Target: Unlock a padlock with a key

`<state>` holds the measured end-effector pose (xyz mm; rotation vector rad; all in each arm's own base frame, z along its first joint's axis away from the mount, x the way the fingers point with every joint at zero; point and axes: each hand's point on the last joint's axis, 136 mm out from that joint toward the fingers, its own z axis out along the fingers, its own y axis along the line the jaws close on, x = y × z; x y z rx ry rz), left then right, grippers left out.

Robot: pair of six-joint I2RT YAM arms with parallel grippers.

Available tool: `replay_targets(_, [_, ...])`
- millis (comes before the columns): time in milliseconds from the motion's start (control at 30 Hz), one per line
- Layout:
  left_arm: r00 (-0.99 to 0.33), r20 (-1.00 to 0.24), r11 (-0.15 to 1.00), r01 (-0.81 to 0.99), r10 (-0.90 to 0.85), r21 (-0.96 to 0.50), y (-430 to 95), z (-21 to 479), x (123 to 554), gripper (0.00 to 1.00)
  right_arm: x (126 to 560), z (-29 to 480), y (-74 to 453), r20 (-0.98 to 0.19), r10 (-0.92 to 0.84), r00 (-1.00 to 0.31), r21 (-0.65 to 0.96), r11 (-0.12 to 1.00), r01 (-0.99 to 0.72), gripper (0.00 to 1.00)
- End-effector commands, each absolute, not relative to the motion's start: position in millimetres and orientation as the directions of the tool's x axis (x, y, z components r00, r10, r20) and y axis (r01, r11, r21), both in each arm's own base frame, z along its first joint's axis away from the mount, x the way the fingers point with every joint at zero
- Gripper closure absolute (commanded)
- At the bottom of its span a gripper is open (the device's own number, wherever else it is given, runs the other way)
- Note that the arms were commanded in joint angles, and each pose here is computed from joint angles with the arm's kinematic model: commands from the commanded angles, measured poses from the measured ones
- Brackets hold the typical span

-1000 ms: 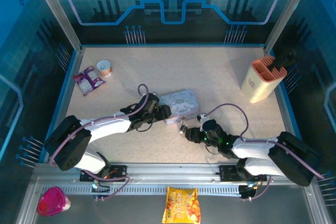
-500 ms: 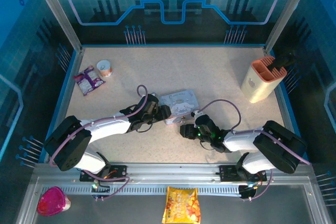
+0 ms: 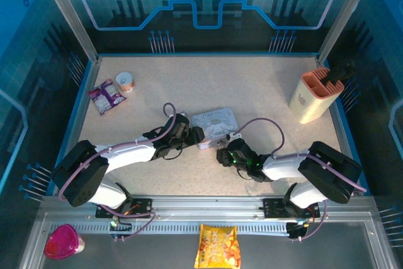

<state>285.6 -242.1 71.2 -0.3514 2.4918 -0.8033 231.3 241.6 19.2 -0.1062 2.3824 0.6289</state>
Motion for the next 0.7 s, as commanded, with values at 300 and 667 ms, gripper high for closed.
replay_targets(300, [-0.857,-0.342,0.829,-0.16,-0.386,-0.536,-221,45,267,0.45,225,19,233,-0.595,0.181,-0.783,0.477,0.864,-0.163,0.91])
replay_targets(667, [-0.863,-0.339,0.827,-0.145,-0.375,-0.543,-231,45,265,0.46,239,37,233,-0.558,0.4,-0.727,0.623,0.781,-0.048,0.98])
